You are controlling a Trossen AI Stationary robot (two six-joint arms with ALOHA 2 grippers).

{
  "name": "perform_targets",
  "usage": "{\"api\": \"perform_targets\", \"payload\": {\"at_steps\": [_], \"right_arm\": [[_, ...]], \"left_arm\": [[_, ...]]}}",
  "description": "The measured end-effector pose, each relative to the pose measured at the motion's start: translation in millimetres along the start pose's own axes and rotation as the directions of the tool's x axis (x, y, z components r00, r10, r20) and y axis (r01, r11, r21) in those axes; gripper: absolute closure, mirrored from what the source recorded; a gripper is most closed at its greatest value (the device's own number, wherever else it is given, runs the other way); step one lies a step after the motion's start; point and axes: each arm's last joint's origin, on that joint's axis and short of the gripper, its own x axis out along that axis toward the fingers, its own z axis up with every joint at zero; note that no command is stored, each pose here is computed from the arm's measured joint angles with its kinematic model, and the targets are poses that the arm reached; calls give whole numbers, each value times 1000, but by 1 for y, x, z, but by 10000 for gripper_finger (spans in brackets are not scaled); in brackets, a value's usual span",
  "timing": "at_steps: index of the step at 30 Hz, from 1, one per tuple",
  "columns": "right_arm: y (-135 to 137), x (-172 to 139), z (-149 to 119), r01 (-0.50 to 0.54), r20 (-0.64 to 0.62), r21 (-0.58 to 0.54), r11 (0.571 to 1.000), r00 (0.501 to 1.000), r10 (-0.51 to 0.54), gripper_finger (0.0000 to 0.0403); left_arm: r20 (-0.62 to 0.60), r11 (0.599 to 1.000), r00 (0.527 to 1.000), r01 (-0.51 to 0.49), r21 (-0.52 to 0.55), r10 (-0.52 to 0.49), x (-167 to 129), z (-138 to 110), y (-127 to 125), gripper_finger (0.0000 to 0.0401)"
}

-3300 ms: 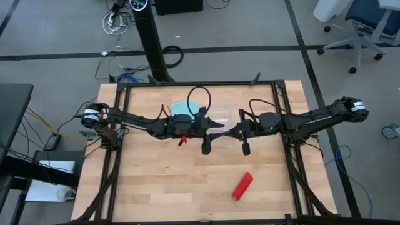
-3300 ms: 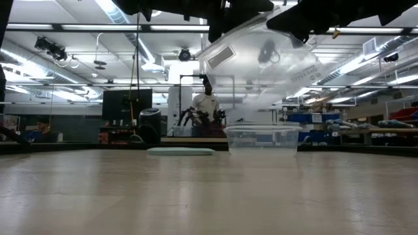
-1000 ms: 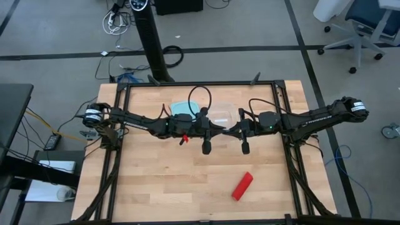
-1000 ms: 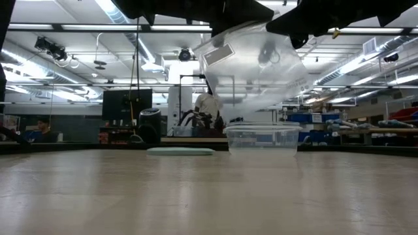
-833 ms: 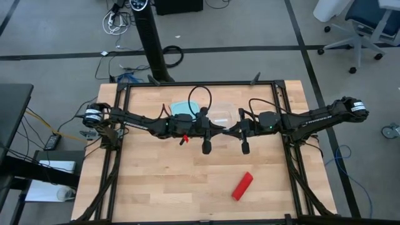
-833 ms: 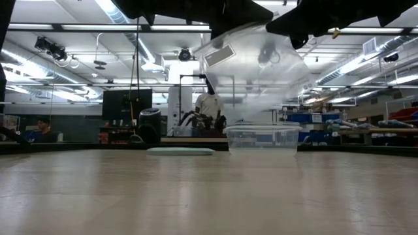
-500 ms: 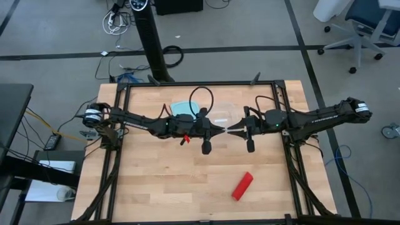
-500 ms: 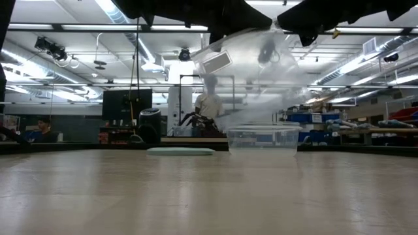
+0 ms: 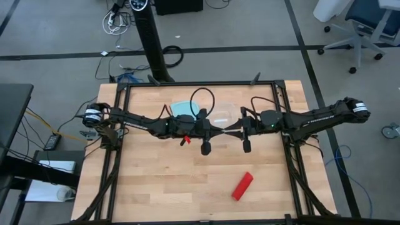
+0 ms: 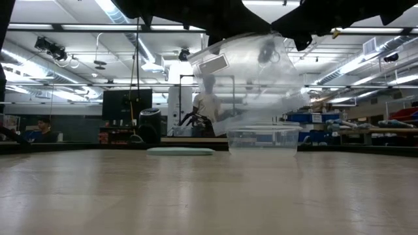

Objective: Roll bandage
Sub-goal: Open the transparent zip lock bag

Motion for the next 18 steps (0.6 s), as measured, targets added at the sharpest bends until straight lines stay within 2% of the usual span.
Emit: {"api": "perform_targets", "payload": {"at_steps": [4, 8, 18], "right_arm": [[-1, 2, -1, 4, -1, -17, 1000, 1000, -4, 354], [-3, 2, -1, 10, -7, -24, 1000, 1000, -10, 394], [-5, 2, -3, 46, -25, 1, 999, 999, -46, 401]], "left_arm": [[-10, 1000, 1000, -4, 1, 4, 0, -1, 0, 395], [-9, 1000, 1000, -7, 1, 7, 0, -1, 0, 395], [-18, 1000, 1000, -19, 1, 19, 0, -2, 1, 390]]}}
